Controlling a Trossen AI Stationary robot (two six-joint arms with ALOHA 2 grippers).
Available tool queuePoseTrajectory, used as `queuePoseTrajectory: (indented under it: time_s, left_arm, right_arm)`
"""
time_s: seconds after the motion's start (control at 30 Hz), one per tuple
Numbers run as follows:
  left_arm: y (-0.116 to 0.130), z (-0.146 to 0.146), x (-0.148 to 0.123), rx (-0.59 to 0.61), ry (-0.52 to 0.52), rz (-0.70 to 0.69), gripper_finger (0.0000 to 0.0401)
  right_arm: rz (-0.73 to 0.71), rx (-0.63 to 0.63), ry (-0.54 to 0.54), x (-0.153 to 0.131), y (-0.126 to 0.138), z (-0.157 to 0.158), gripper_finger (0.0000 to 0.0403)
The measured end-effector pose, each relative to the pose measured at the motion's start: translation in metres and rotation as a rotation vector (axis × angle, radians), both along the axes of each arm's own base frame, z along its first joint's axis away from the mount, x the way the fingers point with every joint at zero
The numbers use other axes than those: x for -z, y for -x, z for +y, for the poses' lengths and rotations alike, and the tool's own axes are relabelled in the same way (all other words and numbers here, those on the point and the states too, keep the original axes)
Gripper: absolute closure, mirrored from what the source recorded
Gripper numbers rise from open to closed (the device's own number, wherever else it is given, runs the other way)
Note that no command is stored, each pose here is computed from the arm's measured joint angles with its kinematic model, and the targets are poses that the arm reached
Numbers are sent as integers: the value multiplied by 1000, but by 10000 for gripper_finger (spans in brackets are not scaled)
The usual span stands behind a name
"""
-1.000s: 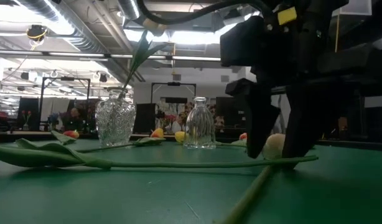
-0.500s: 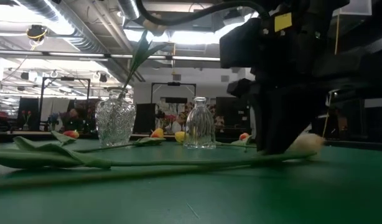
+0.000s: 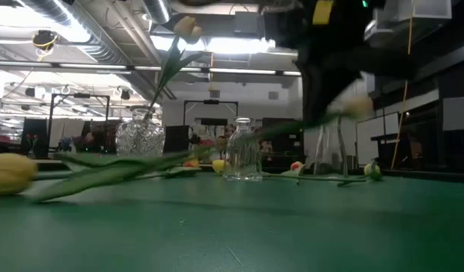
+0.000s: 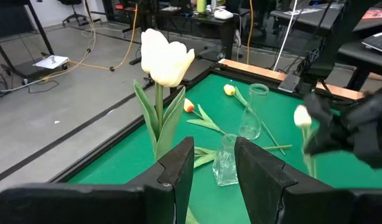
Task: Sort flowers into vase by color
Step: Put the light yellow flower into the left transparent vase
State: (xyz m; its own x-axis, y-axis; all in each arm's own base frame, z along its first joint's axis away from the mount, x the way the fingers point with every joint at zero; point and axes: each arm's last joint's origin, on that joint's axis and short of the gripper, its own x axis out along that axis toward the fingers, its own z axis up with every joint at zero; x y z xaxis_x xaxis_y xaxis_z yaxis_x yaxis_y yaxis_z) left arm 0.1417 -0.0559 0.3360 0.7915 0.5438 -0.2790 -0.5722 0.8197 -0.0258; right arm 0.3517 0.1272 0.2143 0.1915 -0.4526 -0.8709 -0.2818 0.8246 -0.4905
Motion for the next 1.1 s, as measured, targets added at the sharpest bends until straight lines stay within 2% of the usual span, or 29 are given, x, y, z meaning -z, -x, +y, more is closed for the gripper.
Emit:
queuePoseTrajectory:
  time_s: [0.23,0.4,0.67,0.87,1.0,1.1]
  left_arm:
    - [0,0,0,-3,8,-5,287]
    - [0,0,0,3,22,-8,287]
    - [0,0,0,2,22,-8,287]
    - [0,0,0,-4,12,-6,287]
    - [0,0,0,-4,10,-5,287]
    - [0,0,0,-4,9,-2,287]
  right_arm:
    - [-9,-6,231,-42,2,-6,399]
    - [-39,-10,318,-65,2,-9,398]
    - [-3,-73,346,-85,5,-8,398]
    - [83,-124,267,-81,8,-6,398]
    - [111,-178,322,-81,7,-7,398]
    - [147,-244,409,-82,6,-11,398]
